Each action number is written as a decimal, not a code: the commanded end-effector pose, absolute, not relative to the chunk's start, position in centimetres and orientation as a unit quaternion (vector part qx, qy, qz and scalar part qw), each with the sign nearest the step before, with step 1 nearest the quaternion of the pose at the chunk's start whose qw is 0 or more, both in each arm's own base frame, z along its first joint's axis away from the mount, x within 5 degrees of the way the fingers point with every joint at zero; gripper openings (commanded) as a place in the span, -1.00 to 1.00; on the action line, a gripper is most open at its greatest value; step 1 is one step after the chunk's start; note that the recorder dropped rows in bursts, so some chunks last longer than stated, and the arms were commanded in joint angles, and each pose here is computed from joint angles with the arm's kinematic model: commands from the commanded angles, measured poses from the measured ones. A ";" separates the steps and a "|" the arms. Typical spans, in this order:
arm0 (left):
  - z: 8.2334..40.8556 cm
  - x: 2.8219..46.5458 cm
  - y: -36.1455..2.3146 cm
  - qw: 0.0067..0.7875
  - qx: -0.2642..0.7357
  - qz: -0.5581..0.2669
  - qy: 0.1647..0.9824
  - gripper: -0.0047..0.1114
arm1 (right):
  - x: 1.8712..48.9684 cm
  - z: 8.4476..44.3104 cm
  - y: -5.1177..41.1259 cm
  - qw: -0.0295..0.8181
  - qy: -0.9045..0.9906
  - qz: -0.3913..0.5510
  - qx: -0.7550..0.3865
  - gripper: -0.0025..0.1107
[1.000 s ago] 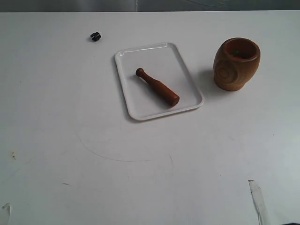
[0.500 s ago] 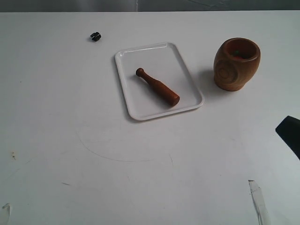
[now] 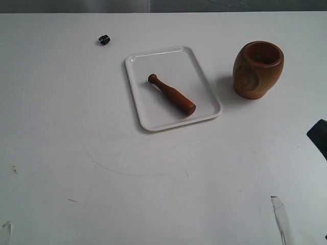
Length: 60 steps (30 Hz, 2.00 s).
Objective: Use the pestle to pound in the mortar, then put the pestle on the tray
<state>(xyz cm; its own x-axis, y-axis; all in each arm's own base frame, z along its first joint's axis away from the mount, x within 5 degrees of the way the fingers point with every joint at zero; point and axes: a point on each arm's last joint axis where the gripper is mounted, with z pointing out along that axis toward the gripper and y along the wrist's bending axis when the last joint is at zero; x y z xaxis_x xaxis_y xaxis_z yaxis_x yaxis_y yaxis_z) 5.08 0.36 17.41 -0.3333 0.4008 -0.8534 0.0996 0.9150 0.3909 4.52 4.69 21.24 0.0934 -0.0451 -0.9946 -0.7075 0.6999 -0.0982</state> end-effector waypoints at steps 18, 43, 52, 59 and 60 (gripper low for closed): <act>17.4 5.1 0.3 0.559 0.153 0.128 0.805 -0.92 | 4.2 18.8 4.4 0.582 0.717 0.236 -0.303 -0.96; 17.4 5.1 0.3 0.559 0.153 0.128 0.805 -0.92 | 5.3 18.3 1.0 0.614 0.786 0.030 -0.063 -0.96; 17.4 5.1 0.3 0.559 0.153 0.128 0.805 -0.92 | 5.2 18.3 1.2 0.612 0.785 0.040 -0.088 -0.96; 17.4 5.1 0.3 0.559 0.153 0.128 0.805 -0.92 | 5.2 18.3 1.2 0.613 0.785 0.039 -0.088 -0.96; 17.4 5.1 0.3 0.559 0.153 0.128 0.805 -0.92 | 5.2 18.3 1.2 0.613 0.785 0.039 -0.088 -0.96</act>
<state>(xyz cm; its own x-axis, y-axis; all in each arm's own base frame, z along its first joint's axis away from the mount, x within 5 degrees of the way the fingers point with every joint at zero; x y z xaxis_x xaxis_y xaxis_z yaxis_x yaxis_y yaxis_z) 5.08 0.36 17.41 -0.3333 0.4008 -0.8534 0.0996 0.9150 0.3909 5.26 1.23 18.42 -0.2325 -0.0820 -0.9691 -0.1861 0.9818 -0.0384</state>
